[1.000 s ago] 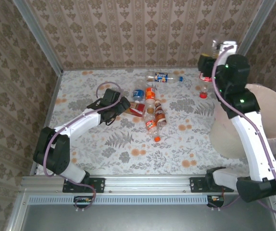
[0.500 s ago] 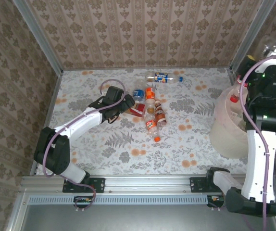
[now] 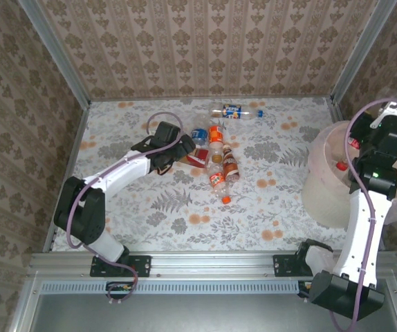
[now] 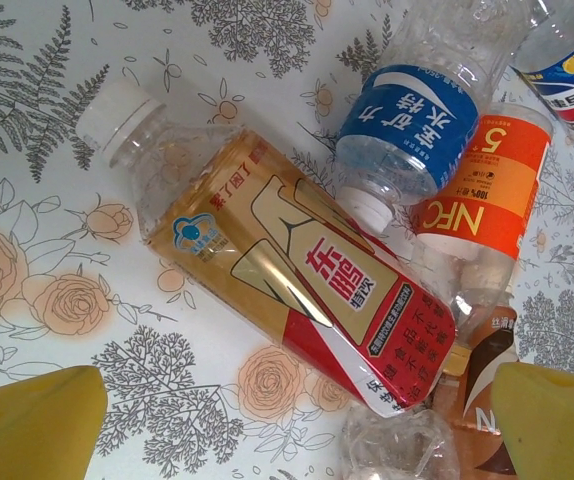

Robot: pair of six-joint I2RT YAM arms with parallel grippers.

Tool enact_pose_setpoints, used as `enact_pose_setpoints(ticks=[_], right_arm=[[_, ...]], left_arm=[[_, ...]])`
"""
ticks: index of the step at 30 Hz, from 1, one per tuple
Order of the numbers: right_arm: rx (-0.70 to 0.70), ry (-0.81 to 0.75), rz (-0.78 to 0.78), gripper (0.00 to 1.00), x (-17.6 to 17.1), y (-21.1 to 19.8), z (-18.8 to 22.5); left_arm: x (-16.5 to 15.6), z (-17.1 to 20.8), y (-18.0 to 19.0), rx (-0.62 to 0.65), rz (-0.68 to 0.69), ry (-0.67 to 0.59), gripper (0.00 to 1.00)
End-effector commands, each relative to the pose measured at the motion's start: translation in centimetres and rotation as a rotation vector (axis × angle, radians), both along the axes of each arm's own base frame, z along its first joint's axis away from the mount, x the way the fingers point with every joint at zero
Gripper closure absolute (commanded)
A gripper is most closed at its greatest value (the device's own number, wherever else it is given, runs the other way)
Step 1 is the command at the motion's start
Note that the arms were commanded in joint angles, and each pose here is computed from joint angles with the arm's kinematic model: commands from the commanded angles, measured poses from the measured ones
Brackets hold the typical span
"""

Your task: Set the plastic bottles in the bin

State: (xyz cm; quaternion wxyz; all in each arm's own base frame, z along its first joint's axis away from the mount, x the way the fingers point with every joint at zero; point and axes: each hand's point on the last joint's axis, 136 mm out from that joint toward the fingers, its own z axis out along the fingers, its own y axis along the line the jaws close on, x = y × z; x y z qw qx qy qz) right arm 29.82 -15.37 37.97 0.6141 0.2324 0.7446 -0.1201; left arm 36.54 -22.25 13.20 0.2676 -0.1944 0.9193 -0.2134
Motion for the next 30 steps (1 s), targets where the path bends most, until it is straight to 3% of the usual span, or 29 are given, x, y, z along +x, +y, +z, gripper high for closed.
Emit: enact_pose_setpoints(ticks=[1, 4, 6, 9, 21, 30], right_arm=[[-0.035, -0.049, 0.112, 0.42, 0.3, 1.8, 0.3], [-0.009, -0.056, 0.164, 0.37, 0.6, 2.7, -0.3], [0.028, -0.053, 0.135, 0.26, 0.4, 2.4, -0.8], [0.054, -0.057, 0.135, 0.18, 0.5, 2.4, -1.0], [0.101, -0.125, 0.251, 0.13, 0.7, 4.7, 1.1], [0.127, -0.168, 0.37, 0.05, 1.2, 6.8, 2.1]], left_arm=[[0.1, -0.3, 0.0, 0.008, -0.014, 0.029, 0.0], [0.0, -0.9, 0.2, 0.004, 0.0, 0.054, 0.0], [0.1, -1.1, 0.2, -0.006, 0.002, 0.066, 0.0], [0.3, -1.6, 0.2, -0.009, -0.001, 0.082, 0.0], [0.3, -2.6, 0.9, -0.005, 0.023, 0.123, 0.0], [0.2, -3.6, 0.7, -0.08, 0.05, 0.176, 0.0]])
